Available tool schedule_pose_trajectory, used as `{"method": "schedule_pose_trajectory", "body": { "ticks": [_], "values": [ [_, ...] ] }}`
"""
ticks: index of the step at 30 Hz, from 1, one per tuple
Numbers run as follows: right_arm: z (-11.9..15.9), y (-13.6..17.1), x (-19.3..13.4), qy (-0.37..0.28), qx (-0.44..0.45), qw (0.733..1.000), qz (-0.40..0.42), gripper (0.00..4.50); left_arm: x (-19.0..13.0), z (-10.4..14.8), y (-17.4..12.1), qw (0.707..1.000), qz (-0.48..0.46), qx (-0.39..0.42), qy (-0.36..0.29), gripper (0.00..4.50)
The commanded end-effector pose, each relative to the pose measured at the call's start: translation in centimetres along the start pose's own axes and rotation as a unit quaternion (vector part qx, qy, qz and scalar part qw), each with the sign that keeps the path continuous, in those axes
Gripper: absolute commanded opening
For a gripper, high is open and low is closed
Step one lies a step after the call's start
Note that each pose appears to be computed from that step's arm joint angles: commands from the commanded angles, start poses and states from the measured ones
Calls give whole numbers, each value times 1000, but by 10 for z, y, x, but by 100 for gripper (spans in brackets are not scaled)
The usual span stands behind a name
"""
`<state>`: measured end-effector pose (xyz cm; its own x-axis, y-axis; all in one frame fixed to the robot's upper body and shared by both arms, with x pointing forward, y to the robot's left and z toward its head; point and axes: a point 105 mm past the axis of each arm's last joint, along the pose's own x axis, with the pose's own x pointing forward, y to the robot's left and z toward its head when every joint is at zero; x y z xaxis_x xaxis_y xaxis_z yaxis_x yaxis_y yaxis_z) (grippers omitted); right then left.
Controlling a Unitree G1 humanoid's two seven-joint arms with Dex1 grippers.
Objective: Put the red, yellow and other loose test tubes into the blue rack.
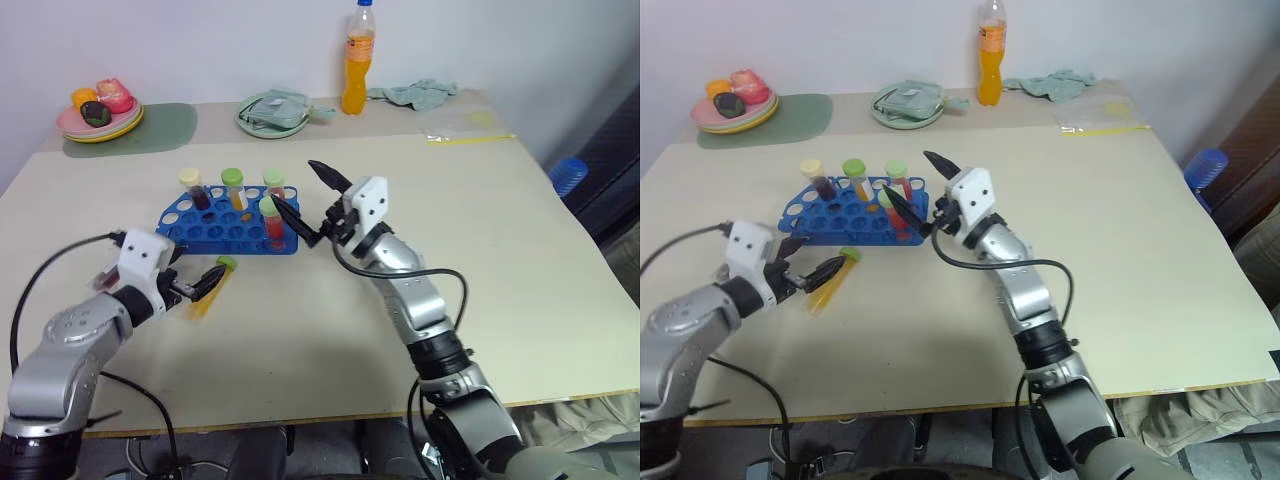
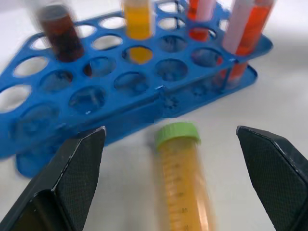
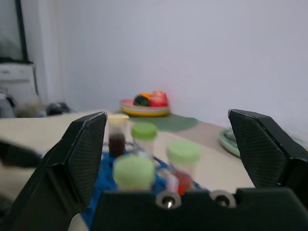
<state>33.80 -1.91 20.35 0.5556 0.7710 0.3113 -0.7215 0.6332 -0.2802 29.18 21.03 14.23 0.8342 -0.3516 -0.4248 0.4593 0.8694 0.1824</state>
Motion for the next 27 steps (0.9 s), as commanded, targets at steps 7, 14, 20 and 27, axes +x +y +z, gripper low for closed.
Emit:
{"method": "schedule_pose_trajectory", "body": {
  "ticks": [7,14,20,27],
  "values": [
    [16,11,-40,43,-44,993,98,445,15,8,-18,983,-37,-70,165,450],
    [13,15,-53,72,-51,990,107,445,16,7,-9,974,-12,-68,217,450],
    [7,27,-57,88,-48,986,130,449,15,0,-6,965,6,-87,247,424],
    [-1,40,-71,133,-9,972,191,450,15,-10,-3,957,28,-104,269,121]
  ]
}}
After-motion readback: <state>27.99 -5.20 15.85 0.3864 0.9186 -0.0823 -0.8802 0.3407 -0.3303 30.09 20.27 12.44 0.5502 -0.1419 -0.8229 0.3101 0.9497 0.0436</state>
